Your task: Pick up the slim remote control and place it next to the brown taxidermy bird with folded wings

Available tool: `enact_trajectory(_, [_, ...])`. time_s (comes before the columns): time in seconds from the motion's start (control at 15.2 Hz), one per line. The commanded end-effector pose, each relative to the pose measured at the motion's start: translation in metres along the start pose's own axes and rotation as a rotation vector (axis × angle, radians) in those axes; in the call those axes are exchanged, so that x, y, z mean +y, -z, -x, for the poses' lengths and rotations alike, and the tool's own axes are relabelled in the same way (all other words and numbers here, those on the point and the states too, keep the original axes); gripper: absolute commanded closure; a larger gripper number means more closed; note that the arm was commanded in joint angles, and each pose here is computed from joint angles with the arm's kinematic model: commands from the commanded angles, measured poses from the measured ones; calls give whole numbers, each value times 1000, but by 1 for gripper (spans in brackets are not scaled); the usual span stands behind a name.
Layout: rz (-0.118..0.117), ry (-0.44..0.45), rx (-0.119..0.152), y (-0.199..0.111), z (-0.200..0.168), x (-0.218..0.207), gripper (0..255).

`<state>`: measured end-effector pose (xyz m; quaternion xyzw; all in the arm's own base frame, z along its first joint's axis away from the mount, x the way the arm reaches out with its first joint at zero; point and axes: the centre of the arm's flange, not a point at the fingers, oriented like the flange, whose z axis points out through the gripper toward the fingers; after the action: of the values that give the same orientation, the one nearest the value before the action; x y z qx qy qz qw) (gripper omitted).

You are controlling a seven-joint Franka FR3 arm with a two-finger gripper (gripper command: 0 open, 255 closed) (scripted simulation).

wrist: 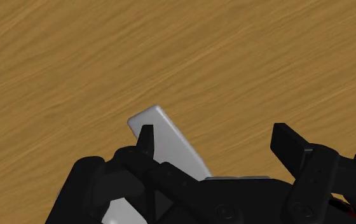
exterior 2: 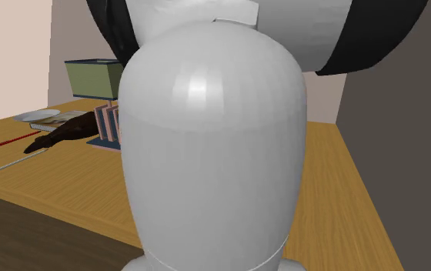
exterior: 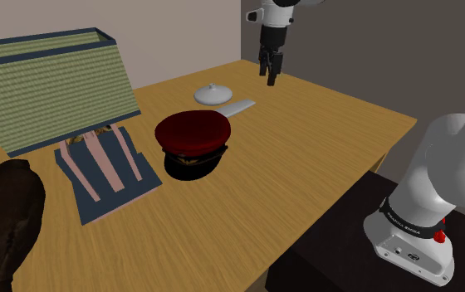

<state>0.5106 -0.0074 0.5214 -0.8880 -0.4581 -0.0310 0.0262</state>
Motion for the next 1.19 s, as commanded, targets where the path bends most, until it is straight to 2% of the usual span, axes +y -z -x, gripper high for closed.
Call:
enact_trajectory(0.0, [-4, 113, -15, -17, -19, 14, 0])
enact_trajectory(0.4, [-15, 432, -58, -66, -84, 36, 0])
enact_trajectory(0.46, [-16, 462, -62, -71, -90, 36, 0])
enact_trajectory(0.92, [-16, 462, -62, -108, -88, 36, 0])
enact_trajectory(1.12, [-16, 462, -62, -111, -88, 36, 0])
